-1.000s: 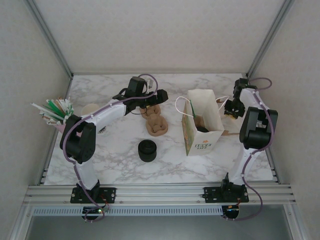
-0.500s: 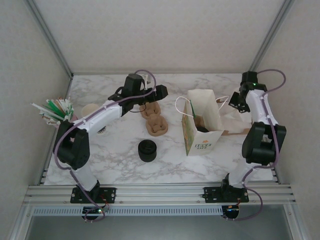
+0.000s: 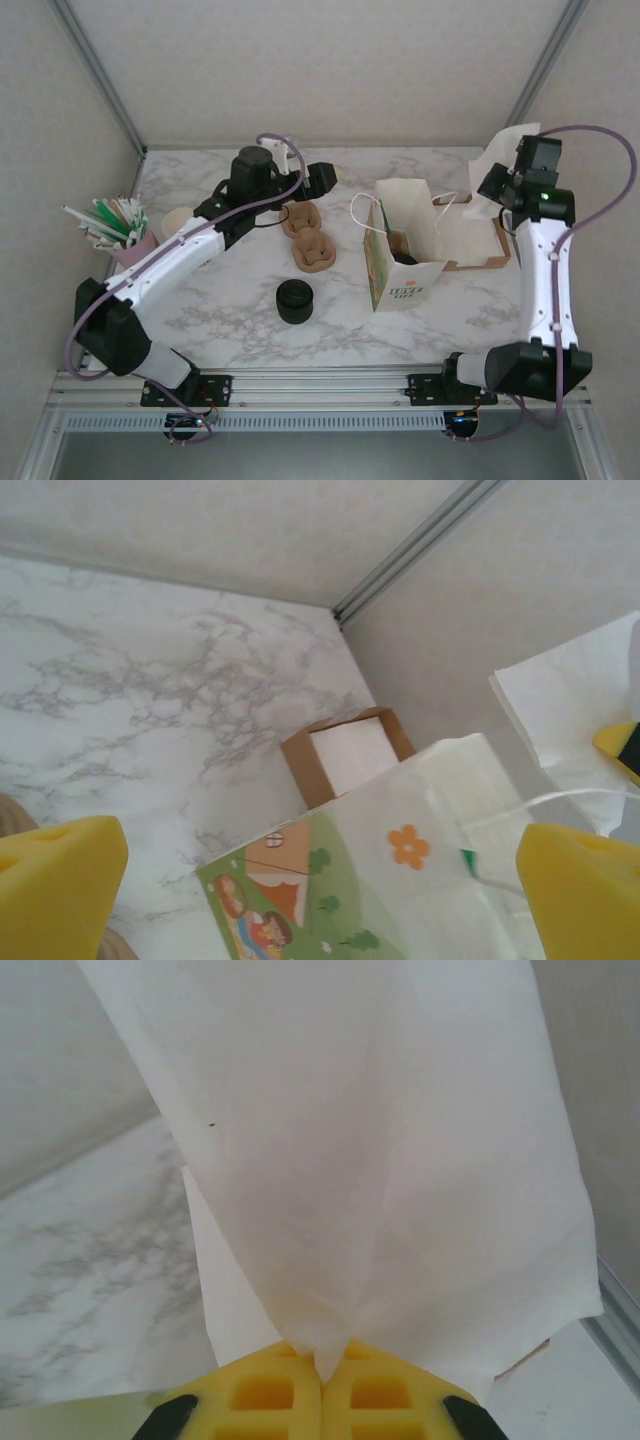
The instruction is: Pack the takeout coffee
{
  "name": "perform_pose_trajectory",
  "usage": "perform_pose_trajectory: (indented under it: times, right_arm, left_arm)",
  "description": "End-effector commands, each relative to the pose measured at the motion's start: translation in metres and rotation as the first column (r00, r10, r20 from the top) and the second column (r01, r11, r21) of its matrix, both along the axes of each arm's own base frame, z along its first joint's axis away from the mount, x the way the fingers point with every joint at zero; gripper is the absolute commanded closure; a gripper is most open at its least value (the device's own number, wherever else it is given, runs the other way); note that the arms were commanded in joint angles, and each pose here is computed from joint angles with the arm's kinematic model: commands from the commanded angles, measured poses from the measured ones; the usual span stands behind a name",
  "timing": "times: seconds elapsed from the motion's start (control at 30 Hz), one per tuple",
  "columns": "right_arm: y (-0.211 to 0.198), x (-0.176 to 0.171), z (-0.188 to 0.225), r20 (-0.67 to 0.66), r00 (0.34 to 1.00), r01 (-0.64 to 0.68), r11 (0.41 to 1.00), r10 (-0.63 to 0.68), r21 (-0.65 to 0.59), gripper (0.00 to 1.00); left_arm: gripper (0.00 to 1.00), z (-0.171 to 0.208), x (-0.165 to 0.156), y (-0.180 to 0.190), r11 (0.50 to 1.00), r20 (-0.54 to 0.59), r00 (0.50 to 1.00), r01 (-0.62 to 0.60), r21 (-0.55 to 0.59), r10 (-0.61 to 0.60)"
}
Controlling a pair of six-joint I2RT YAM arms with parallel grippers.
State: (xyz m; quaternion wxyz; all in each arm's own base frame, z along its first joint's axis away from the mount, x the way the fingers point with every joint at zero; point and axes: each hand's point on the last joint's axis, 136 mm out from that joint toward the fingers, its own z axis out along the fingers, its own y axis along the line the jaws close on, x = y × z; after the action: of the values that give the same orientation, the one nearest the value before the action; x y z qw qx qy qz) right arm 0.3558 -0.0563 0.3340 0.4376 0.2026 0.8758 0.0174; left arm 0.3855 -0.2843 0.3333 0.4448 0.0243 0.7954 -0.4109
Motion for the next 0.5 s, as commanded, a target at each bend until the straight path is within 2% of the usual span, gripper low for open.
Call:
perform_pose_trajectory:
  times: [0.0, 0.27, 0.37, 0.47]
  right_arm:
    - [0.019, -0.019, 0.047, 0.122, 0.989, -0.081, 0.997, 0.078, 0.019, 1.0]
    - [0.062, -0.064, 0.121, 0.33, 0.914, -0.274, 0.959, 0.238, 0.068, 1.0]
    - [0.089, -0.076, 0.14, 0.391, 0.859, -0.403, 0.907, 0.329, 0.123, 1.0]
    - [0.116, -0.087, 0.153, 0.44, 0.801, -0.528, 0.824, 0.405, 0.203, 1.0]
  left_arm:
    - [0.0, 0.035, -0.019, 0.011, 0.999, 0.096, 0.995, -0.032, -0.015, 0.033]
    - [0.01, 0.074, -0.06, 0.025, 0.997, 0.165, 0.985, -0.029, -0.075, 0.041]
    - [0.0, 0.08, -0.071, 0.029, 0.996, 0.168, 0.985, -0.019, -0.091, 0.034]
    - [0.0, 0.085, -0.08, 0.03, 0.994, 0.17, 0.985, -0.001, -0.109, 0.02]
